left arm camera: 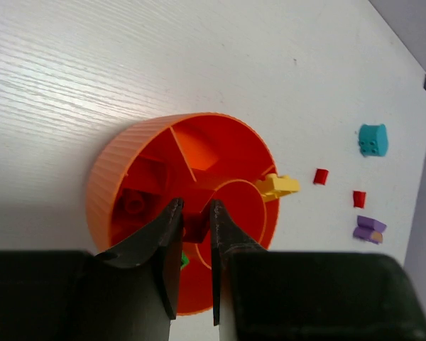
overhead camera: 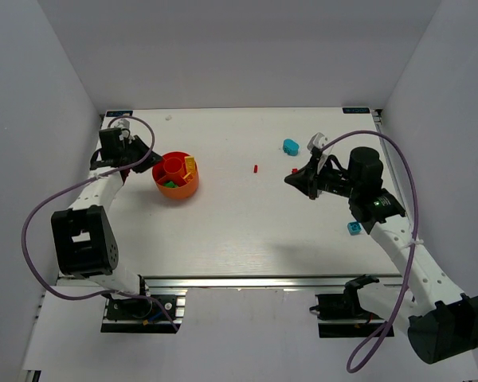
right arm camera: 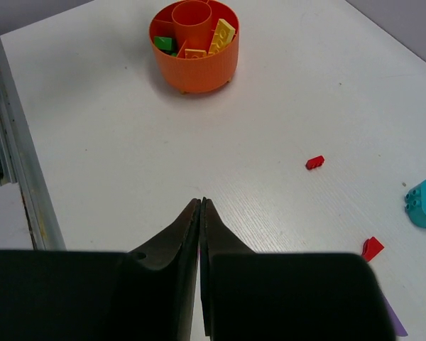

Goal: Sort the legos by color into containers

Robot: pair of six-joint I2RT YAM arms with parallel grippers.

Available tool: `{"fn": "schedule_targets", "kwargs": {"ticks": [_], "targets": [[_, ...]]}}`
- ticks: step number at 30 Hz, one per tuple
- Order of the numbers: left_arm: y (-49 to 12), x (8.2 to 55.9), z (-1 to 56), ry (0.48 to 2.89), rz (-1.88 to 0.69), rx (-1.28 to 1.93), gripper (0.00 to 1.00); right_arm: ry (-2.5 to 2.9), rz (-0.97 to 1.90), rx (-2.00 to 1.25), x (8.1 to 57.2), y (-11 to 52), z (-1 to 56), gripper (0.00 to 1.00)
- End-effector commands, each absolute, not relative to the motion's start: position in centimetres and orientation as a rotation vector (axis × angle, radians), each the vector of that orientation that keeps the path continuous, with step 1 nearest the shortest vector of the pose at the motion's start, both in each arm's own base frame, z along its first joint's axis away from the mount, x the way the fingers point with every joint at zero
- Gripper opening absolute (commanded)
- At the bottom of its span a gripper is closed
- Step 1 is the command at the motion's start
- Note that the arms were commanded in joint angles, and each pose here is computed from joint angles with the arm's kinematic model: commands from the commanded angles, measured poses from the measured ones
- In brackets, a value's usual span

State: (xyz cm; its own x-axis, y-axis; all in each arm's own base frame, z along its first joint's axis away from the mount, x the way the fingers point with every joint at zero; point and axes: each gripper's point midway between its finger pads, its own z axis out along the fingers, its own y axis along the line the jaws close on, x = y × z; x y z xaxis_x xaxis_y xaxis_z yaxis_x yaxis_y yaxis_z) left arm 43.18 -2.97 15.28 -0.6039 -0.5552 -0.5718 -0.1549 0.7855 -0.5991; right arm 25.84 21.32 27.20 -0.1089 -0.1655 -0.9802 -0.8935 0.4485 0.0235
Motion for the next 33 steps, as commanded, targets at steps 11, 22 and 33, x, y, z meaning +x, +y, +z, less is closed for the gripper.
{"fn": "schedule_targets", "kwargs": {"ticks": [11,22,33], "targets": [[-1.2,44.2,15.7,2.199,-0.490,-0.531,0.16,1.545,0.859,-0.936,26.1,20.7,27.4,0.11],[-2.2,43.8,14.9,2.250,-0.531,-0.490,0.39,1.574,0.852,-0.902,27.0,19.7,26.9,0.24],[-1.8,44.0,21.8,2.090,-0.501,-0.439,0.36,1.604,0.825,-0.855,28.1,18.5,26.4,0.26]]}}
